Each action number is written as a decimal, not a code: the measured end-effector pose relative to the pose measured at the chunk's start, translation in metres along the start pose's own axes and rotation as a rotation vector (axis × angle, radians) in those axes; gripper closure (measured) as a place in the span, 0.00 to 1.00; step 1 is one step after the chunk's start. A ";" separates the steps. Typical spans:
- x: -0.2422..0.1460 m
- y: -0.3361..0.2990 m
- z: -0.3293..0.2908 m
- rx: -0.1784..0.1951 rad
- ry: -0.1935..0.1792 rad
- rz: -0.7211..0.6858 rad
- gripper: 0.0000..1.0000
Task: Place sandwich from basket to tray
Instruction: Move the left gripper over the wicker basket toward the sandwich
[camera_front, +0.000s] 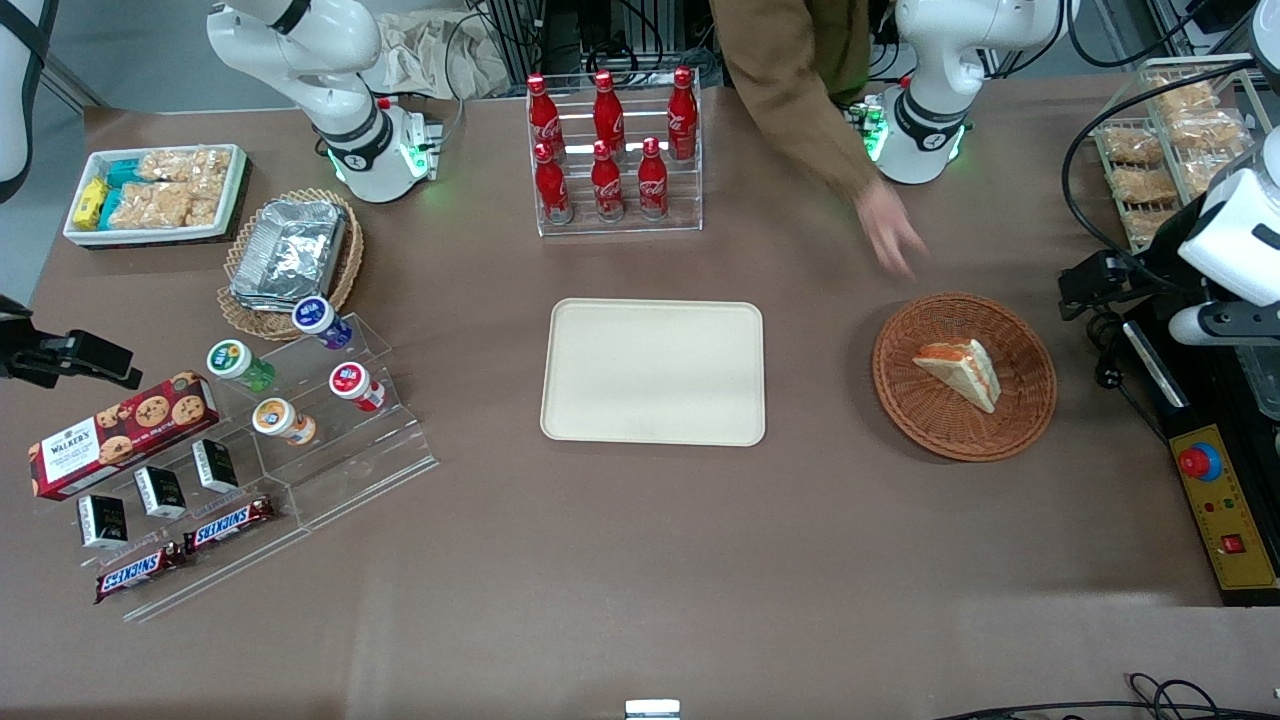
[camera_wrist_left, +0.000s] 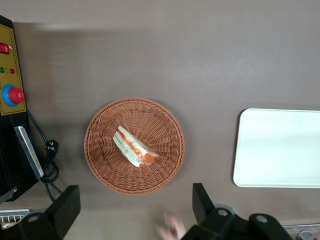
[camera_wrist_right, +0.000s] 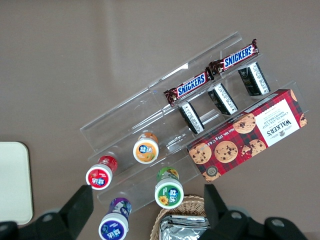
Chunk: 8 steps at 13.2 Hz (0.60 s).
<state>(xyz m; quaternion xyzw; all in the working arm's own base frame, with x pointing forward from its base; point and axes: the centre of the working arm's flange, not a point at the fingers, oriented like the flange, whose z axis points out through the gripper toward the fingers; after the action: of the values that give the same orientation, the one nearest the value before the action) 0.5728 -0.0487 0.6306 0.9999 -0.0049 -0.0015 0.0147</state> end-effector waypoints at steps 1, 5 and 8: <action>0.000 0.000 0.000 0.000 0.000 0.000 0.00; 0.000 0.000 0.001 -0.001 -0.002 -0.108 0.00; 0.002 -0.003 0.013 0.008 -0.029 -0.270 0.00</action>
<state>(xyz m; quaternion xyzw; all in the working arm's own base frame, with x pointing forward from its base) 0.5747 -0.0464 0.6174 0.9914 0.1295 -0.0180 0.0105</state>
